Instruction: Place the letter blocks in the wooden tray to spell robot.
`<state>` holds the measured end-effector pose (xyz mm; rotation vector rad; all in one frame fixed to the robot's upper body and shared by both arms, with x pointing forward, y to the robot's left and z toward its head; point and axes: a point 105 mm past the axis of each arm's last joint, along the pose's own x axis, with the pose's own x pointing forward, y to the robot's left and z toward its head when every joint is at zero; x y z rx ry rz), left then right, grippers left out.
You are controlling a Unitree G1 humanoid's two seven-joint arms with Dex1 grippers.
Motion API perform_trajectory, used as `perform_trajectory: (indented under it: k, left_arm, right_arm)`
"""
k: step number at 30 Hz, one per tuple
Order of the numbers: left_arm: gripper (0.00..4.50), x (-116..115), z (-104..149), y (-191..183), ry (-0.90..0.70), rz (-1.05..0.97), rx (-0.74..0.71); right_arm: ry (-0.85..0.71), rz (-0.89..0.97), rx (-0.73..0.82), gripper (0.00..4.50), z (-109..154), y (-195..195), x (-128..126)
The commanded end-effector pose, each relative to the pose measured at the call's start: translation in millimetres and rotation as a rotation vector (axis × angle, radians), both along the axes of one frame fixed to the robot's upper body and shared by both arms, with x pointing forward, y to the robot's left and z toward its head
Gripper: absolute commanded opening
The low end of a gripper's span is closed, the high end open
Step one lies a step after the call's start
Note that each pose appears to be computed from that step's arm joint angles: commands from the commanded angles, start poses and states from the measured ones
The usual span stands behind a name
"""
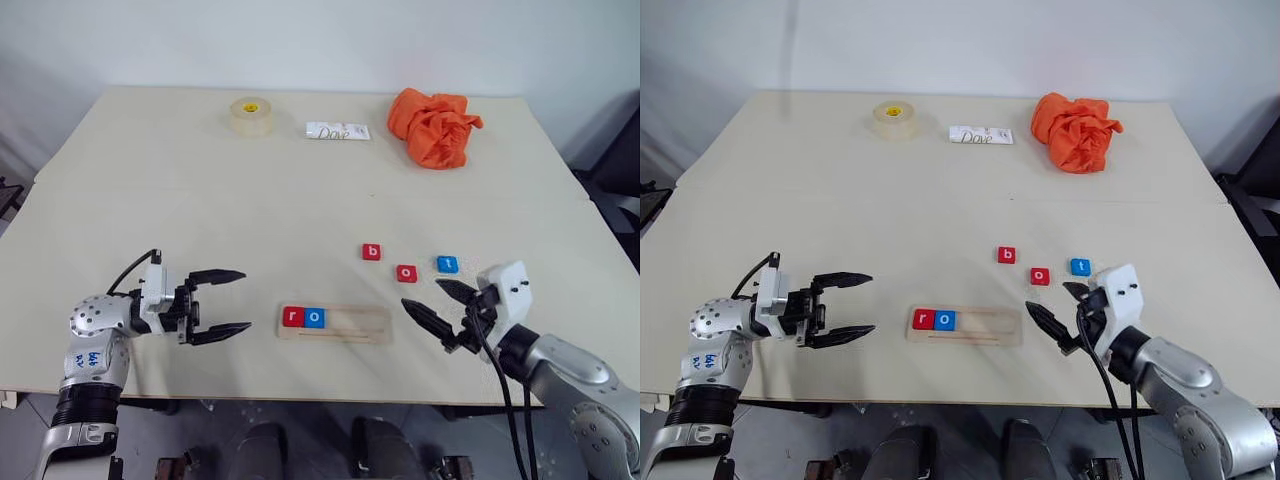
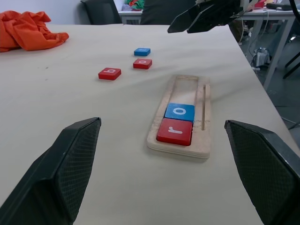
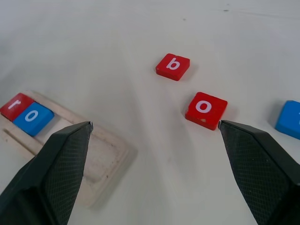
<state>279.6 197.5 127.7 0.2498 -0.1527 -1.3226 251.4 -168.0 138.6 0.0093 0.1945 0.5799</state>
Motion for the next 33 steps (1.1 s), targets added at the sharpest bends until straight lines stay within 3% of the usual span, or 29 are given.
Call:
perform_trajectory:
  k: [1, 18, 25, 33]
  left_arm:
    - [4.49, -1, 8, 2, -0.023, -0.018, -0.007]
    - [4.49, 0, 14, -3, -0.013, -0.052, -0.017]
    - [4.49, -6, 27, -19, -0.076, -0.058, -0.028]
    - [4.49, -12, 28, -19, -0.074, -0.042, -0.029]
  right_arm:
    - [-0.08, 0.004, -0.039, 4.5, 13, -4, -5]
    - [-0.115, 0.007, -0.051, 4.5, 16, -3, 5]
    - [-0.141, -0.055, -0.065, 4.5, 33, 36, 56]
    - [-0.111, -0.161, -0.096, 4.5, 35, 73, 94]
